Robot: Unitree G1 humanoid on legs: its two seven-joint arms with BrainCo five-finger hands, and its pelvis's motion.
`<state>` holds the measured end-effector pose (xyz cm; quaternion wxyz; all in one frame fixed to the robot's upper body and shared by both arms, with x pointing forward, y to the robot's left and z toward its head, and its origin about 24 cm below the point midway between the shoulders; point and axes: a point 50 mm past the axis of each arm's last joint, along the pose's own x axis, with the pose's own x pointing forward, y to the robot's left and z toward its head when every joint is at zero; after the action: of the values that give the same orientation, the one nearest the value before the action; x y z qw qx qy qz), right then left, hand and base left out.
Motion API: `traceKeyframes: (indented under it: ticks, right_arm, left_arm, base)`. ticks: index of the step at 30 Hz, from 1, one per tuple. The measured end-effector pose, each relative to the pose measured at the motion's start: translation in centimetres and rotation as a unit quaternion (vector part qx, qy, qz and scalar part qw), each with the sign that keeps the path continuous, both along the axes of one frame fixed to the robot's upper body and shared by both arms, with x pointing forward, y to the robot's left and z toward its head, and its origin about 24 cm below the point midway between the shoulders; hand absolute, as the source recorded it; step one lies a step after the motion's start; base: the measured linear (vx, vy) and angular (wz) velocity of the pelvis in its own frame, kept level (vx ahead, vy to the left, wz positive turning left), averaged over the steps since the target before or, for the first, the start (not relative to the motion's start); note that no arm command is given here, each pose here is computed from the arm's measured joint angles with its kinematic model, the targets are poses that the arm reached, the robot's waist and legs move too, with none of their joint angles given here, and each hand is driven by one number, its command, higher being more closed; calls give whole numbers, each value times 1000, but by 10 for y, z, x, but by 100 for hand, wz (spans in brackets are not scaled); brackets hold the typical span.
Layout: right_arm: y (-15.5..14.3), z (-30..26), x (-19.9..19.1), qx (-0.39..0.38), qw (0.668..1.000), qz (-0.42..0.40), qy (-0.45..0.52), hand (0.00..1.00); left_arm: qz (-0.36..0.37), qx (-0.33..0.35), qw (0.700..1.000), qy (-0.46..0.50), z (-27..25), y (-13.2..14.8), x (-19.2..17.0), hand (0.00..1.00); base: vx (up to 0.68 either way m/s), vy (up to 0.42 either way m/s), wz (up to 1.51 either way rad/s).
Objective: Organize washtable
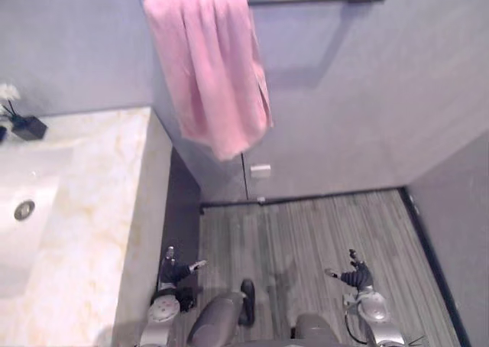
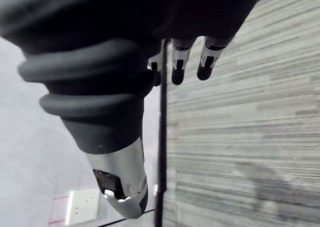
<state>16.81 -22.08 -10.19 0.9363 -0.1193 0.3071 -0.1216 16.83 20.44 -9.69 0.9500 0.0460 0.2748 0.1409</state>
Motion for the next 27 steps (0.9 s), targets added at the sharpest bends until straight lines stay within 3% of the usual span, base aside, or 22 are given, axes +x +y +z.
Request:
traceKeyframes:
  ticks: [7,15,19,27]
  right_arm:
    - [7,-7,-11,8,1000,2,18,0]
    - [3,-14,-24,26,998,-37,32,0]
    - [-10,-11,-23,15,998,-53,29,0]
    - [-1,-22,-36,30,996,-57,61,0]
  left_arm:
    - [-9,8,1000,3,0,2,3,0]
    - [-14,-26,999,16,-8,-23,-2,0]
    - [-25,-25,999,12,-7,-26,1,0]
    - [-42,-7,999,18,-7,-20,2,0]
  base:
    - [362,-94,50]
    - [211,-184,23]
    - [125,52,-18]
    - [58,96,-10]
